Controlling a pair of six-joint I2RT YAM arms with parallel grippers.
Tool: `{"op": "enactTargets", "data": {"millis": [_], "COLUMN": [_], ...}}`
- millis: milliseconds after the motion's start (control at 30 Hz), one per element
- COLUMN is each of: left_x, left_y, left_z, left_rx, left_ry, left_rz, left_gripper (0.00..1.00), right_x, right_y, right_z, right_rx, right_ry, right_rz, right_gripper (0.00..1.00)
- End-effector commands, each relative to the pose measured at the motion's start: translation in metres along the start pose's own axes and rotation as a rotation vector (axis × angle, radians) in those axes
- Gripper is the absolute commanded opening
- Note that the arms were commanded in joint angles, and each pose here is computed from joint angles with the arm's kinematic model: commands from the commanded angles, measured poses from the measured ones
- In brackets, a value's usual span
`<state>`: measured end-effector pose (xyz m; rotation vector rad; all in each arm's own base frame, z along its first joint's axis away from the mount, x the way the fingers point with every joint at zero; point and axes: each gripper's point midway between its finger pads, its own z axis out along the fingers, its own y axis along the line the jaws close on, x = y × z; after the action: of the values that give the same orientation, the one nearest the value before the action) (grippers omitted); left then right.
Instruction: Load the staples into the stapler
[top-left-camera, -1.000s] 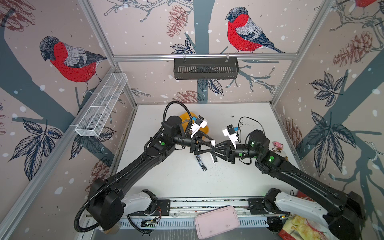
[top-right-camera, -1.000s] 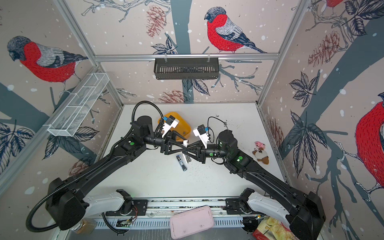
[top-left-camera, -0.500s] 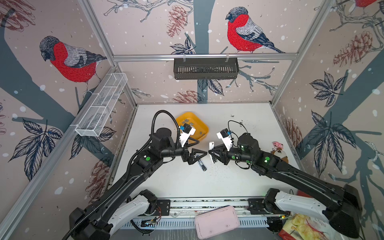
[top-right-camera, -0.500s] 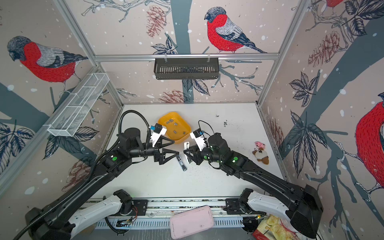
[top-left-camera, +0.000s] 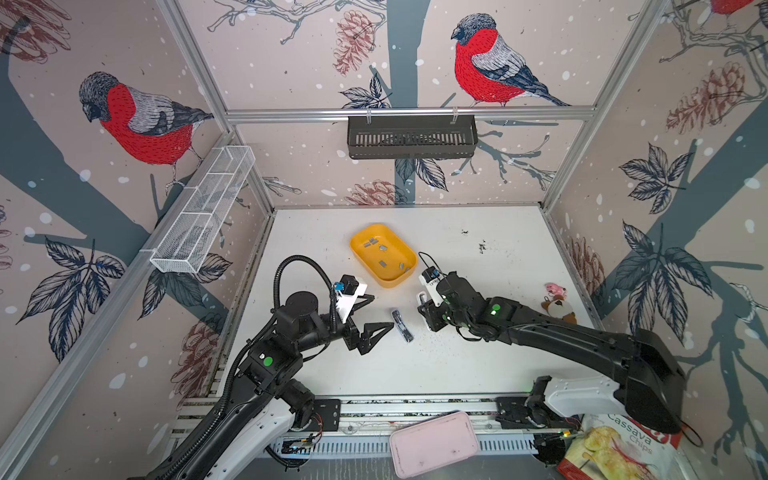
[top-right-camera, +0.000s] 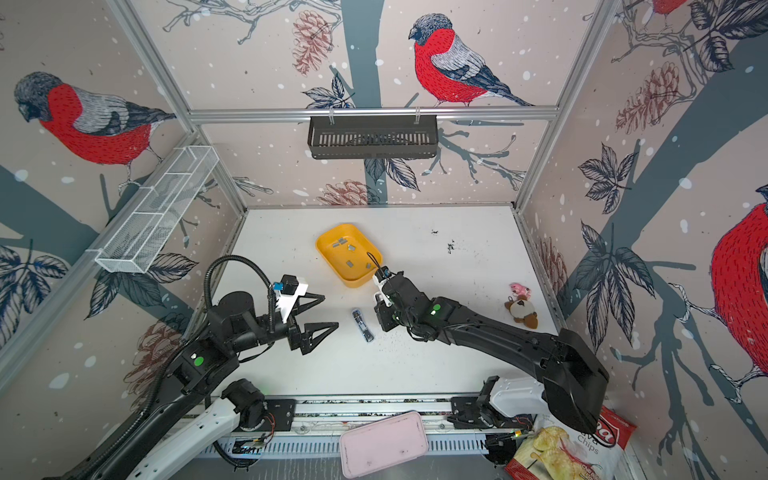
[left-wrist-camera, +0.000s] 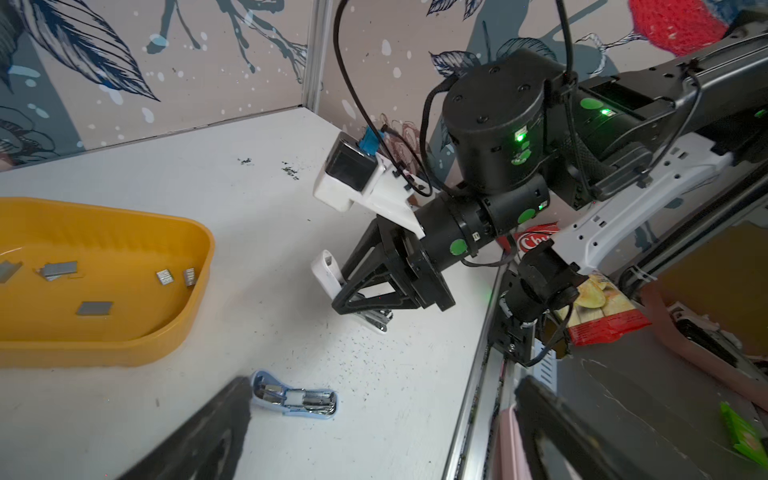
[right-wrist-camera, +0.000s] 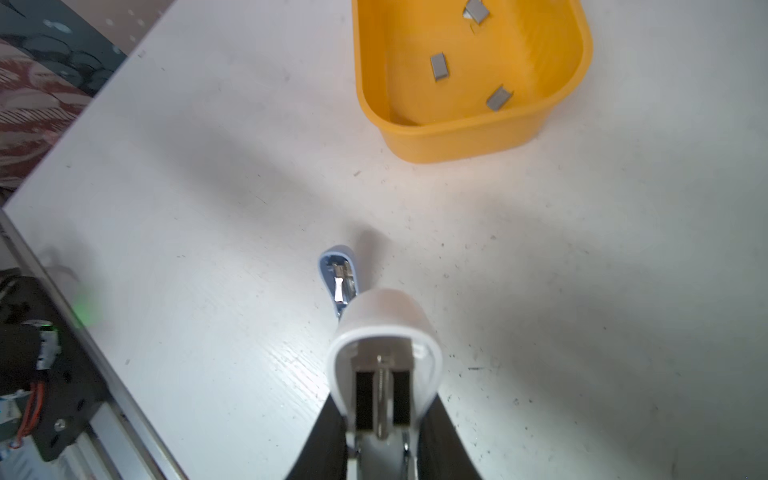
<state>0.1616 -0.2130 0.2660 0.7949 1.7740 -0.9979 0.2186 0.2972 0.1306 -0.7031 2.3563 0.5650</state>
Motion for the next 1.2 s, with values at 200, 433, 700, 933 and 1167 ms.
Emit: {"op": "enactTargets", "data": {"millis": [200,433,700,933,1167], "left_x": [0.001,0.005,0.005,0.007,0.009], "left_y": [0.004,0.003,0.003,0.005,0.005], "left_z": [0.006,0.01,0.011,0.012,0.013], "left_rx": [0.001,0.018,0.02,0.018,0.023], "left_ry": [0.007,0.025,0.026,0.036,0.043], "left_rz": [0.03,0.022,0.02,0.014,0.01], "left_gripper": [0.98,0.98,0.98,0.98,0.98], "right_x": [0.026,0.044,0.06,0.068,0.07], "right_y": [-0.03,-0.043,-0.059,-0.069,-0.071], "right_z": [0.022,0.042,0.054,0.058,0.061], "right_rx": [0.167,0.196,0.216,0.224,0.232], "right_ry": [0.065,0.137,0.175,0.187,0.194], "right_rz": [0.0,0.01,0.046,0.067,0.068], "right_gripper": [0.11,0.11,0.11,0.12,0.17]}}
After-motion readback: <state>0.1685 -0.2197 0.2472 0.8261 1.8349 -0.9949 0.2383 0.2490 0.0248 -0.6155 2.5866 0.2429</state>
